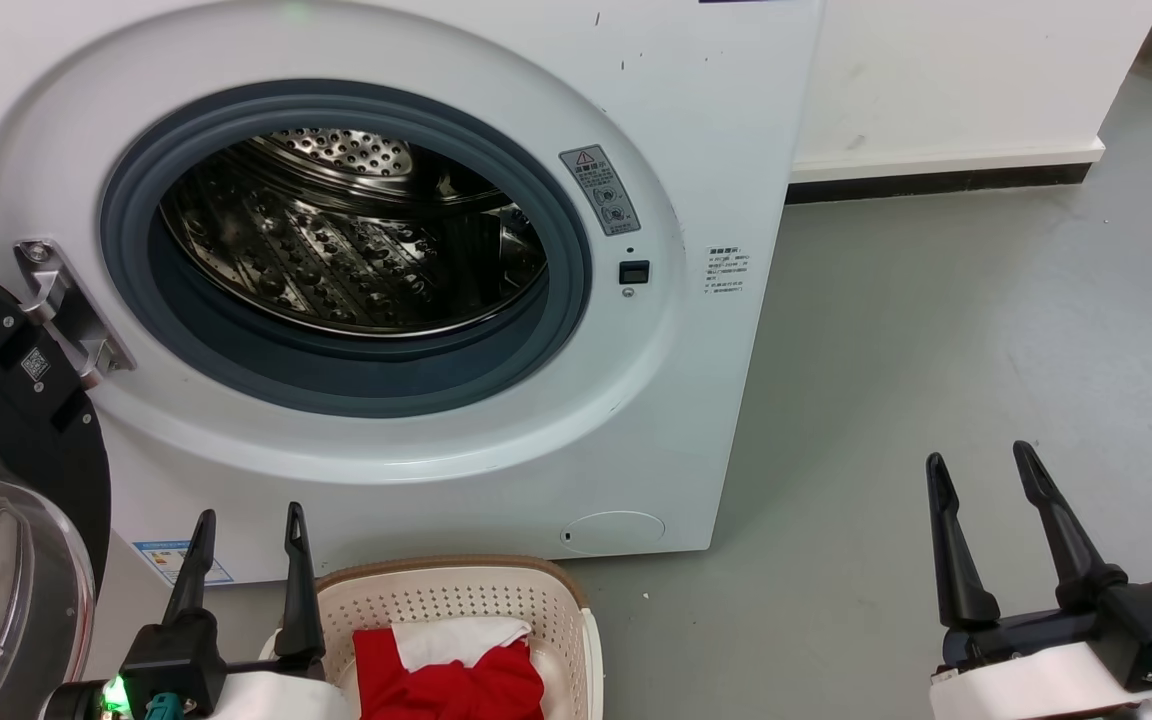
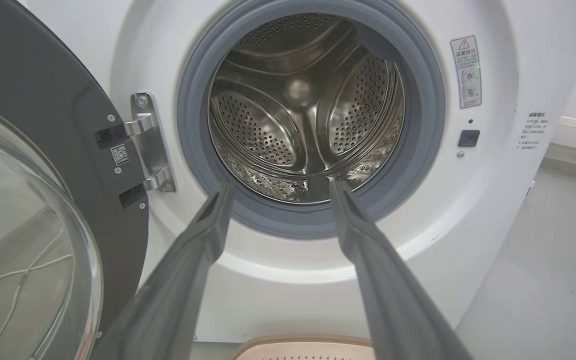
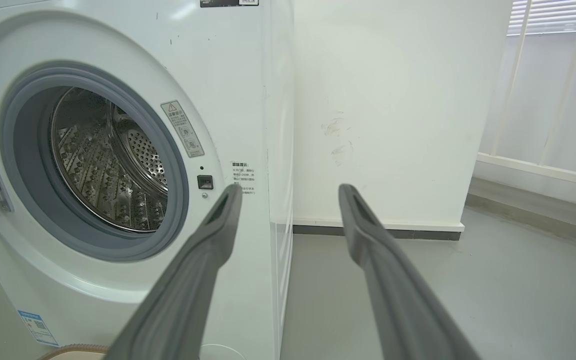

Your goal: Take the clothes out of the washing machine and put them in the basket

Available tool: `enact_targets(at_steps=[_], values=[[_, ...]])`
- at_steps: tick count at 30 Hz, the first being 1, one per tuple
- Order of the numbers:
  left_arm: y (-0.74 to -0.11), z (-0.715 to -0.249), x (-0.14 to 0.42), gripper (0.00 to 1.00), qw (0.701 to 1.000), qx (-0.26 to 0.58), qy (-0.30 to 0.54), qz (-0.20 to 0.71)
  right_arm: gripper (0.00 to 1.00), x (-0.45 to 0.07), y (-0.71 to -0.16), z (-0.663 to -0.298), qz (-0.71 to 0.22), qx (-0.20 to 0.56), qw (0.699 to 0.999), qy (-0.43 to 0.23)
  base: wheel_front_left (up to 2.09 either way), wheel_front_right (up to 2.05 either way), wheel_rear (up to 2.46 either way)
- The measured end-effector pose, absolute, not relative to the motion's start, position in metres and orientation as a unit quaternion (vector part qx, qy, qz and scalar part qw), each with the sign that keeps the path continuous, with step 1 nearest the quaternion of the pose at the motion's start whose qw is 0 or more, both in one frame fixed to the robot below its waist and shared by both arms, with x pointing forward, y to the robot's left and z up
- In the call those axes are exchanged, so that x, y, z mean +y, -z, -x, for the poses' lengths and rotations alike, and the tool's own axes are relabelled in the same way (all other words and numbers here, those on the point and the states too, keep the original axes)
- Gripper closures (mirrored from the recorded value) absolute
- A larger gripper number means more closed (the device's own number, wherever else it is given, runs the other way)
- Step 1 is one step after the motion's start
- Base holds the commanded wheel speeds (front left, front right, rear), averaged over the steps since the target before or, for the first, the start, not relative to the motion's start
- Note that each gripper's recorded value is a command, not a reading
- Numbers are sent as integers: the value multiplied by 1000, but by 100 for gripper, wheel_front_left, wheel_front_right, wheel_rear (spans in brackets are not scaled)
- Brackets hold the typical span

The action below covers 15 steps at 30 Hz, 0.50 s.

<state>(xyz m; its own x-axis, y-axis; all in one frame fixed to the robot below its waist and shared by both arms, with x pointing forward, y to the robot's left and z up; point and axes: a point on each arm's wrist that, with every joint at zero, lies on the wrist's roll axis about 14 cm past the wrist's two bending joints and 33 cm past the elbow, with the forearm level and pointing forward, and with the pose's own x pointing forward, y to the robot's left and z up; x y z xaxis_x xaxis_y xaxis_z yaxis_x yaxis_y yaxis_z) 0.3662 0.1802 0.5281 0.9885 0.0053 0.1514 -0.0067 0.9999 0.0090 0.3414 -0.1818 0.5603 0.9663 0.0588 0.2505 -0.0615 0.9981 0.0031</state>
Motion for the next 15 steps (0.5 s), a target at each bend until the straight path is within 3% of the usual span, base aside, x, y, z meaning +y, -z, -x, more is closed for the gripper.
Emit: enact_targets(at_steps=[11, 12, 15], values=[[-527, -367, 180, 0, 997, -74, -3, -8, 0, -182, -558, -341, -5, -122, 992, -29, 0, 0, 0], [-524, -366, 180, 100, 998, -69, -3, -8, 100, -182, -555, -341, -6, -118, 993, -29, 0, 0, 0], [-511, -364, 180, 100, 999, -47, -4, -8, 100, -182, -543, -339, -9, -99, 995, -29, 0, 0, 0]])
